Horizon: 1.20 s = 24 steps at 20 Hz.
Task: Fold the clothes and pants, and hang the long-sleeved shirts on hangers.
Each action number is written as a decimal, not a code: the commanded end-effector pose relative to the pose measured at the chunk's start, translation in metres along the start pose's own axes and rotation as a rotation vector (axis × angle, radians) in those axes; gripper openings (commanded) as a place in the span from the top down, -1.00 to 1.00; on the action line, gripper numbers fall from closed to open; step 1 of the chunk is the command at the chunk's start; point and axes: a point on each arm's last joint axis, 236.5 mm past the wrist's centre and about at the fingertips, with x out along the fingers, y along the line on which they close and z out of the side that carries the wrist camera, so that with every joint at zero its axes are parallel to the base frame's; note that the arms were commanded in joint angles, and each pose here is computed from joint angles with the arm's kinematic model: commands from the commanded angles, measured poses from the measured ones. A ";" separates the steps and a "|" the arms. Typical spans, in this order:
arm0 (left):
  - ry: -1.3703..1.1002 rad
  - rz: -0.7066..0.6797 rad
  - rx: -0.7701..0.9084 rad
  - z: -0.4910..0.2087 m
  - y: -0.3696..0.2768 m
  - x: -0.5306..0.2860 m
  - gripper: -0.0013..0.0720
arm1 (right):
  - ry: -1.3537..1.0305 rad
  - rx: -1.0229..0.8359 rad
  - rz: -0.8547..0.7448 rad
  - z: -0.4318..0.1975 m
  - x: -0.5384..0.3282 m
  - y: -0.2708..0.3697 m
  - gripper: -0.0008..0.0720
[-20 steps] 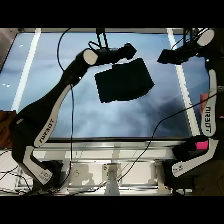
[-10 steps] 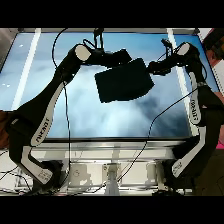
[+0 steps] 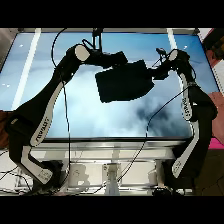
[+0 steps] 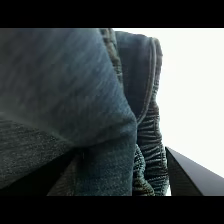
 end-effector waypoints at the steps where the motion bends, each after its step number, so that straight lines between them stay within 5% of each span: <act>1: 0.007 0.022 0.019 -0.002 0.005 -0.001 -0.92 | 0.116 0.043 0.009 -0.026 0.017 -0.008 -0.62; 7: 0.021 0.020 0.019 -0.005 0.005 -0.001 -0.92 | 0.174 0.249 0.532 -0.028 0.014 0.071 -0.63; 9: 0.021 0.021 0.019 -0.005 0.005 -0.001 -0.92 | 0.129 0.250 0.560 -0.018 0.019 0.083 -0.60; 11: 0.021 0.021 0.019 -0.005 0.005 -0.001 -0.92 | 0.114 0.176 0.556 -0.017 0.024 0.099 -0.08; 13: 0.021 0.021 0.019 -0.005 0.005 -0.001 -0.92 | 0.142 0.120 0.569 -0.025 0.026 0.125 0.78; 14: 0.021 0.021 0.019 -0.005 0.005 -0.001 -0.92 | 0.170 0.087 0.575 -0.033 0.026 0.140 0.89; 20: 0.021 0.021 0.019 -0.005 0.005 -0.001 -0.92 | 0.106 -0.088 0.560 -0.032 -0.005 0.206 0.89; 24: 0.011 0.028 0.012 0.000 0.011 -0.006 -0.92 | -0.117 -0.021 0.359 0.018 -0.041 0.172 0.89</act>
